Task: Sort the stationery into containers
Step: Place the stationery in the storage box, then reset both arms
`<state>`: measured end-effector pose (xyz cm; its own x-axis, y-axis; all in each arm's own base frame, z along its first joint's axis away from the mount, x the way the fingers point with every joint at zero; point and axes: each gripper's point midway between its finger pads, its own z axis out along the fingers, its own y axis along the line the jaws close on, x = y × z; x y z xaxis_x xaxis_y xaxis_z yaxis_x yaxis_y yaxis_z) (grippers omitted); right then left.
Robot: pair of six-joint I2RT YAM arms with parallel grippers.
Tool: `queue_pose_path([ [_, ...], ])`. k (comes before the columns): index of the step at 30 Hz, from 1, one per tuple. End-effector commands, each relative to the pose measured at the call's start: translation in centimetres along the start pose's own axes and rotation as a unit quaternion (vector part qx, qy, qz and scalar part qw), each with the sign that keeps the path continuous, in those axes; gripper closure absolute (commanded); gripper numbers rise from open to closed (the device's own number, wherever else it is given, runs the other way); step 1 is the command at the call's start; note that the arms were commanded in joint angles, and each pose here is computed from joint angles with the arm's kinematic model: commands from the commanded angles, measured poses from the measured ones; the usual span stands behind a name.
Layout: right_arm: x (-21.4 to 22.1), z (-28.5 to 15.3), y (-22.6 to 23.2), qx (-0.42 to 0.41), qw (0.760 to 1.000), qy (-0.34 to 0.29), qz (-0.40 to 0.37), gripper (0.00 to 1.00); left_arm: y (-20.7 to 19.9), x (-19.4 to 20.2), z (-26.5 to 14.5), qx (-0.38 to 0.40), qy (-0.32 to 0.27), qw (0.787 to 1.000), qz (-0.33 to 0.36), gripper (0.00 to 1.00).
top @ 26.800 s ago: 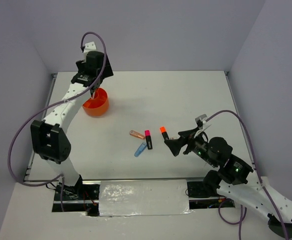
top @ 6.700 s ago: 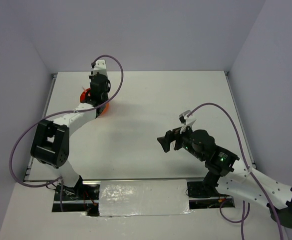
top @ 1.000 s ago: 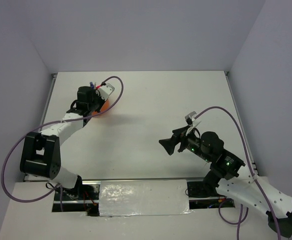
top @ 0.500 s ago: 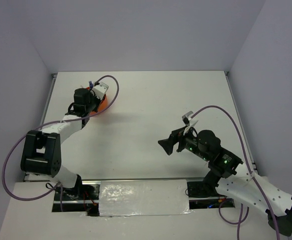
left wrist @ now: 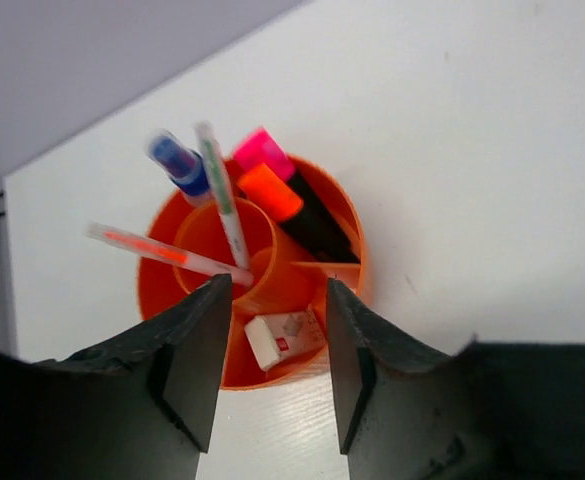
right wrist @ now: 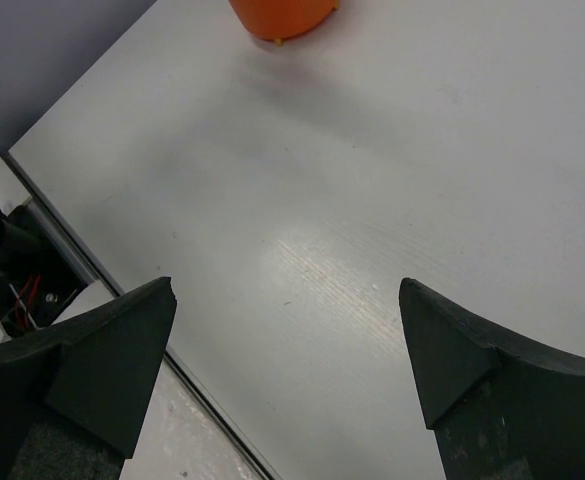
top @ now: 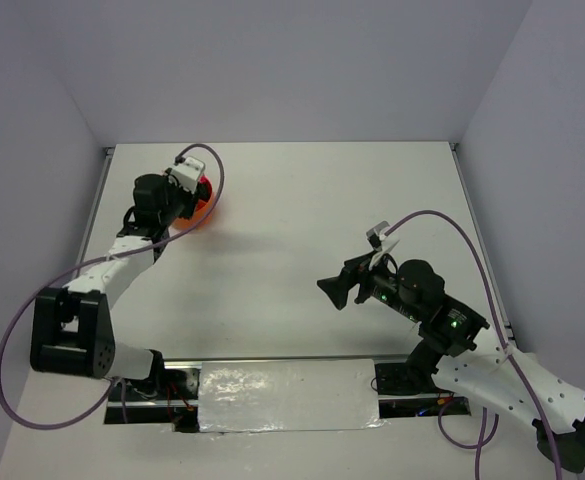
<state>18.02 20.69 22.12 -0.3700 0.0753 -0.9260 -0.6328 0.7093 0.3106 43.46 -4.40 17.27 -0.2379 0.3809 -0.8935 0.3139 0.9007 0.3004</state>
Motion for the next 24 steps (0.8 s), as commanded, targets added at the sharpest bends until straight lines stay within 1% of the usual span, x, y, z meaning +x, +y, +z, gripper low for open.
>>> queue_pose_path([
  [1,-3.1,-0.6,0.7,-0.002,0.999,-0.037,-0.007,0.0,2.8,-9.2,-3.5,-0.044,-0.11,0.992,-0.045,0.45],
  [2,-3.3,-0.7,0.5,0.003,0.999,-0.038,-0.008,0.0,3.8,-12.2,-4.6,-0.059,-0.13,0.988,-0.055,0.35],
  [3,-4.5,-1.0,0.3,0.016,0.999,-0.051,-0.008,0.0,3.9,-12.1,-5.7,-0.063,-0.104,0.99,-0.075,0.01],
  [4,-4.4,-1.4,-0.1,0.03,0.999,-0.042,-0.009,0.0,4.1,-13.0,-6.5,-0.066,-0.098,0.986,-0.118,0.01],
  [5,-5.9,-2.0,-0.1,0.041,0.998,-0.055,-0.008,0.0,6.3,-15.6,-8.5,-0.111,-0.109,0.977,-0.146,0.01],
  [6,-6.8,-2.6,-1.1,0.073,0.995,-0.063,-0.006,0.0,6.7,-16.1,-10.0,-0.126,-0.101,0.969,-0.186,0.01],
  [7,-7.4,-3.2,-1.7,0.095,0.993,-0.067,-0.003,0.0,6.3,-14.8,-11.3,-0.134,-0.065,0.959,-0.24,0.01],
  [8,-8.4,-4.5,-2.0,0.114,0.991,-0.066,0.001,0.0,7.3,-14.9,-12.9,-0.168,-0.063,0.947,-0.268,0.01],
  [9,-9.0,-5.2,-2.5,0.135,0.988,-0.07,0.004,0.0,7.5,-15.0,-15.1,-0.182,-0.07,0.935,-0.295,0.01],
  [10,-9.8,-6.2,-3.6,0.171,0.982,-0.075,0.006,0.0,7.3,-14.5,-16.3,-0.192,-0.07,0.922,-0.331,0.01],
  [11,-10.5,-7.6,-3.9,0.189,0.98,-0.069,0.009,0.0,6.5,-12.5,-16.9,-0.193,-0.044,0.921,-0.336,0.01],
  [12,-11.0,-8.3,-4.1,0.201,0.977,-0.068,0.009,0.0,6.0,-12.9,-19.1,-0.186,-0.064,0.92,-0.34,0.01],
  [13,-10.5,-9.4,-4.9,0.225,0.973,-0.049,0.006,0.0,5.5,-12.4,-20.1,-0.181,-0.065,0.918,-0.348,0.01],
  [14,-11.8,-10.6,-4.7,0.229,0.971,-0.062,0.013,0.0,4.5,-10.2,-20.5,-0.182,-0.038,0.918,-0.351,0.01],
  [15,-12.1,-11.3,-4.8,0.237,0.969,-0.065,0.016,0.0,4.2,-10.4,-22.6,-0.177,-0.062,0.916,-0.354,0.01],
  [16,-11.8,-12.2,-5.2,0.249,0.967,-0.057,0.016,0.0,3.8,-9.8,-23.4,-0.174,-0.064,0.917,-0.354,0.01],
  [17,-12.4,-13.2,-5.1,0.246,0.966,-0.069,0.022,0.0,3.0,-8.4,-23.8,-0.17,-0.05,0.919,-0.352,0.01],
  [18,-12.5,-13.7,-5.0,0.244,0.967,-0.07,0.023,0.0,2.5,-8.6,-25.4,-0.162,-0.069,0.92,-0.351,0.01],
  [20,-12.1,-14.6,-4.9,0.239,0.969,-0.063,0.018,0.0,1.9,-8.1,-26.6,-0.153,-0.07,0.921,-0.35,0.01],
  [21,-12.0,-14.9,-5.0,0.24,0.969,-0.062,0.019,0.0,1.2,-7.3,-27.7,-0.147,-0.06,0.924,-0.348,0.01],
  [23,-11.6,-15.7,-5.3,0.247,0.967,-0.058,0.018,0.0,0.5,-7.4,-28.2,-0.128,-0.061,0.929,-0.343,0.01],
  [24,-11.3,-16.0,-5.5,0.253,0.966,-0.053,0.017,0.0,-0.3,-6.4,-29.6,-0.122,-0.053,0.931,-0.341,0.01],
])
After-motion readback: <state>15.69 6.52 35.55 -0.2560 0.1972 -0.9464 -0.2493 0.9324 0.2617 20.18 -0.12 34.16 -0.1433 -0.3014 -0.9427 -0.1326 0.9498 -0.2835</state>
